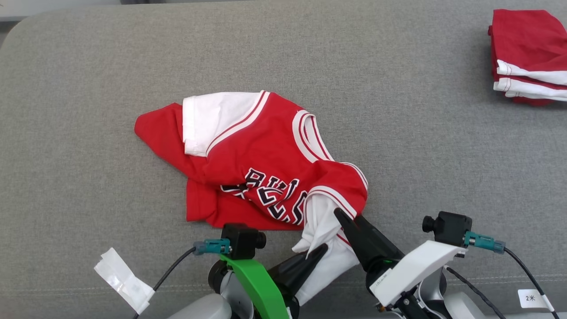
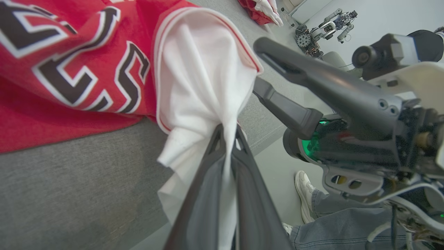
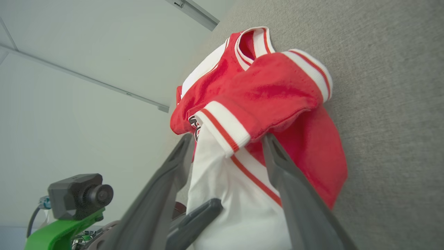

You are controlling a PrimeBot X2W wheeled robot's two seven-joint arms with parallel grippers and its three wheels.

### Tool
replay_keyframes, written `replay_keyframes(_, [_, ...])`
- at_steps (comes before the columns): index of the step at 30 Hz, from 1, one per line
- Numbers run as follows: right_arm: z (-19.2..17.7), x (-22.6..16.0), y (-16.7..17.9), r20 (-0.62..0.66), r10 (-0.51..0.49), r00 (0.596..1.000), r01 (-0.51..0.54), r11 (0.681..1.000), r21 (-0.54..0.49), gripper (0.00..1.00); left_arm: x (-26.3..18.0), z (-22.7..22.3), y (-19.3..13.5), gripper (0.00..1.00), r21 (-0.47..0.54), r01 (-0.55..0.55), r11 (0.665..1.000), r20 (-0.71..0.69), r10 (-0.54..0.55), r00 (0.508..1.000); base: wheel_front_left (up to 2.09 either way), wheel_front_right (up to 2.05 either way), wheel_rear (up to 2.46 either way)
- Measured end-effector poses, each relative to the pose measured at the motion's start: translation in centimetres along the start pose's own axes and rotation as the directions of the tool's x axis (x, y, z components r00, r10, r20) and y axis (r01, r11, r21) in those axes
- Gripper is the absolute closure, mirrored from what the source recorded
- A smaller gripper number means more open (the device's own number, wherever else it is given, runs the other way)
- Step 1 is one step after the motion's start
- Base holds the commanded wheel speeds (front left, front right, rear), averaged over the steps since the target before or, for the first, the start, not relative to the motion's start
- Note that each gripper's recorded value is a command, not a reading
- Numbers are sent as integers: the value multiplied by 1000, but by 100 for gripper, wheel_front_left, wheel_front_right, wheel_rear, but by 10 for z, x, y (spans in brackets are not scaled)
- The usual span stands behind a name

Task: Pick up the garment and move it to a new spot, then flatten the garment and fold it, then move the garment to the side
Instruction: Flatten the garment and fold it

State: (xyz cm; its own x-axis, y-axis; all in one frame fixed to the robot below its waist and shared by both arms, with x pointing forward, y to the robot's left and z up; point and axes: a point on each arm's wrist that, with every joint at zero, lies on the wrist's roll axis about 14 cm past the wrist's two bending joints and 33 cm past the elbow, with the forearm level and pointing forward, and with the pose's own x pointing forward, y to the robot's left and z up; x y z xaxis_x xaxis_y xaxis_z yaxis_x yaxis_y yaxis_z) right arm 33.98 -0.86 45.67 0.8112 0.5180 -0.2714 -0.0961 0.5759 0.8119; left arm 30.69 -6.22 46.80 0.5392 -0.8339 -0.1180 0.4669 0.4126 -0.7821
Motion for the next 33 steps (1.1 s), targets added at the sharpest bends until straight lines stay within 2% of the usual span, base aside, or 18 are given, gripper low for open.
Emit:
replay_keyframes(7, [1, 6, -3, 0, -6, 1000, 6, 998, 62, 0, 0, 0, -5, 100, -4, 13, 1000, 0, -13, 1000, 0, 0, 0])
replay_keyframes(8, [0, 7, -3, 0, -5, 1000, 5, 997, 75, 2, 0, 1, -6, 100, -6, 15, 1000, 3, -15, 1000, 0, 0, 0])
replay_keyframes(9, [-1, 8, -3, -4, -4, 1000, 4, 997, 82, 14, 0, 1, -7, 100, -8, 15, 1000, 5, -15, 1000, 0, 0, 0])
replay_keyframes(10, [-3, 10, -4, -12, -8, 1000, 9, 996, 87, 38, -1, 1, -6, 100, -9, 13, 1000, 6, -13, 1000, 0, 0, 0])
replay_keyframes(11, [-3, 12, -3, -13, -6, 1000, 7, 996, 91, 51, -1, 1, -6, 100, -10, 12, 1000, 8, -12, 1000, 0, 0, 0])
replay_keyframes(12, [-3, 13, -2, -12, 0, 1000, 1, 995, 95, 53, -1, 2, -6, 100, -11, 12, 1000, 10, -12, 1000, 0, 0, 0])
replay_keyframes(13, [-3, 14, 0, -15, 5, 1000, -3, 995, 100, 74, -1, 2, -6, 100, -12, 12, 1000, 11, -12, 1000, 0, 0, 0])
replay_keyframes(15, [-2, 17, 1, -10, 11, 1000, -10, 994, 108, 100, -1, 3, -6, 100, -13, 11, 1000, 15, -11, 1000, 0, 0, 0])
replay_keyframes(17, [-2, 18, 2, -6, 13, 1000, -12, 994, 106, 100, -1, 3, -6, 100, -13, 9, 1000, 17, -9, 1000, 0, 0, 0])
replay_keyframes(18, [-1, 19, 2, -4, 14, 1000, -14, 994, 104, 100, -2, 3, -6, 90, -13, 9, 1000, 18, -8, 1000, 0, 0, 0])
replay_keyframes(19, [0, 19, 3, 1, 17, 1000, -17, 995, 103, 100, -2, 3, -6, 90, -13, 8, 1000, 19, -8, 1000, 0, 0, 0])
replay_keyframes(21, [5, 21, 6, 18, 26, 999, -28, 995, 97, 100, -2, 6, -6, 53, -12, 6, 1000, 28, -6, 1000, 0, 0, 0])
replay_keyframes(22, [9, 22, 7, 30, 32, 999, -34, 995, 93, 100, -1, 9, -6, 7, -12, 3, 1000, 45, -2, 999, 0, 0, 0])
replay_keyframes(23, [16, 24, 9, 51, 36, 998, -40, 995, 88, 100, -1, 14, -6, 0, -13, 1, 1000, 64, 0, 998, 0, 0, 0])
replay_keyframes(26, [49, 29, 15, 144, 59, 988, -68, 996, 58, 100, -1, 23, -6, 0, -16, -2, 1000, 104, 3, 995, 0, 0, 0])
replay_keyframes(27, [77, 29, 17, 213, 74, 974, -79, 997, 16, 100, 0, 24, -8, 0, -18, 5, 1000, 108, -3, 994, 0, 0, 0])
replay_keyframes(33, [158, 23, 9, 388, 62, 920, -28, 995, -92, 100, 1, 27, -14, 0, -32, 12, 999, 136, -8, 991, 0, 0, 0])
